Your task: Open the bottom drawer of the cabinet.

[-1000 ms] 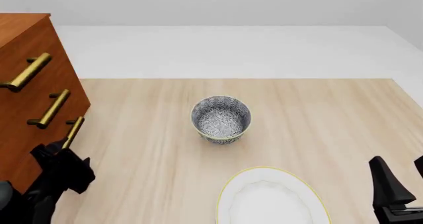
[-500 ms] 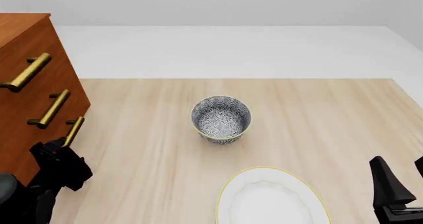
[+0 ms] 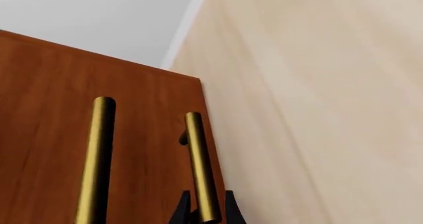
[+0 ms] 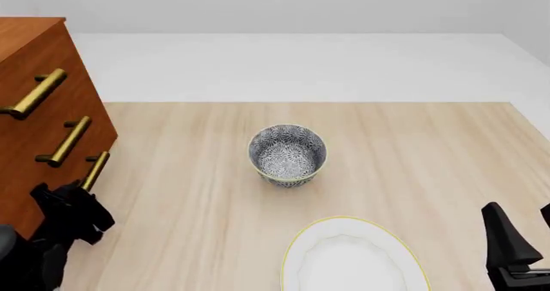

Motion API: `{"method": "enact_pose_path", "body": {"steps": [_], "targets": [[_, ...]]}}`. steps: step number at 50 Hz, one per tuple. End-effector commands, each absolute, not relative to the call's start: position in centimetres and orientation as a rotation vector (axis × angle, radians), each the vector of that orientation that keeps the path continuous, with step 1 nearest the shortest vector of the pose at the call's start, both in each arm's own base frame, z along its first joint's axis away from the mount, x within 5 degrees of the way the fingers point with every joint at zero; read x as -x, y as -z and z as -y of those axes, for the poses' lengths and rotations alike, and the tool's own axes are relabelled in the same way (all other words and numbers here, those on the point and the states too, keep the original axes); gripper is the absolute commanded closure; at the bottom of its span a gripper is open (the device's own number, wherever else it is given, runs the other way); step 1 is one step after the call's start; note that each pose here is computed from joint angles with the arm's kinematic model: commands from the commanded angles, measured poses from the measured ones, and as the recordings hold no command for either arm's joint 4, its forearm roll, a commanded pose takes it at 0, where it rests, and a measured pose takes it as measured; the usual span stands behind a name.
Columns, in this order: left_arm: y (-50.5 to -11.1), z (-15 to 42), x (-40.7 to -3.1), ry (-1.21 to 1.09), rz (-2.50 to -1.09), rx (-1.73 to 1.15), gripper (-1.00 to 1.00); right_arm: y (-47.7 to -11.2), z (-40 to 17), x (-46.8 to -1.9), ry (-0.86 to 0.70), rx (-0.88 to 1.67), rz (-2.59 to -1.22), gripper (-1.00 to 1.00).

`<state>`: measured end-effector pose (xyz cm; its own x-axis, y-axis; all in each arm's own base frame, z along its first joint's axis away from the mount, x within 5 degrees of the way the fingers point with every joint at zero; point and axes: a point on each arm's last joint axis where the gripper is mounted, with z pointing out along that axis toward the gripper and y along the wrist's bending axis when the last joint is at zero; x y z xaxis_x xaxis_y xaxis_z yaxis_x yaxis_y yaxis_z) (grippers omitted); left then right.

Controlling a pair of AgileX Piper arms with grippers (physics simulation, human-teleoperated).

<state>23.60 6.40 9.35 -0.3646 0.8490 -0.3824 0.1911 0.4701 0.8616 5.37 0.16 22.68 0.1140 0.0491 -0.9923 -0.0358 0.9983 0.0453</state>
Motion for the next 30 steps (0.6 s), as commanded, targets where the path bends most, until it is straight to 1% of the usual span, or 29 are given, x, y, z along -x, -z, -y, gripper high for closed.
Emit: {"method": "enact_pose_path", "body": {"steps": [1,17,30], "targets": [[-8.7,-7.1,-23.0,-0.972,-1.868,-0.912,1.00,-22.7,-0.2,-5.4,-0.064,-0.014,-1.454,-1.00],[-9.1,-6.6,-22.9,-0.965,-1.847,-0.917,1.00,-22.6,-0.1,-5.4,-0.066,-0.023,-1.452,-1.00],[-10.0,-4.3,-22.7,-0.896,-1.783,-0.953,1.00,-22.7,-0.1,-5.4,-0.068,-0.023,-1.451,-1.00]]}}
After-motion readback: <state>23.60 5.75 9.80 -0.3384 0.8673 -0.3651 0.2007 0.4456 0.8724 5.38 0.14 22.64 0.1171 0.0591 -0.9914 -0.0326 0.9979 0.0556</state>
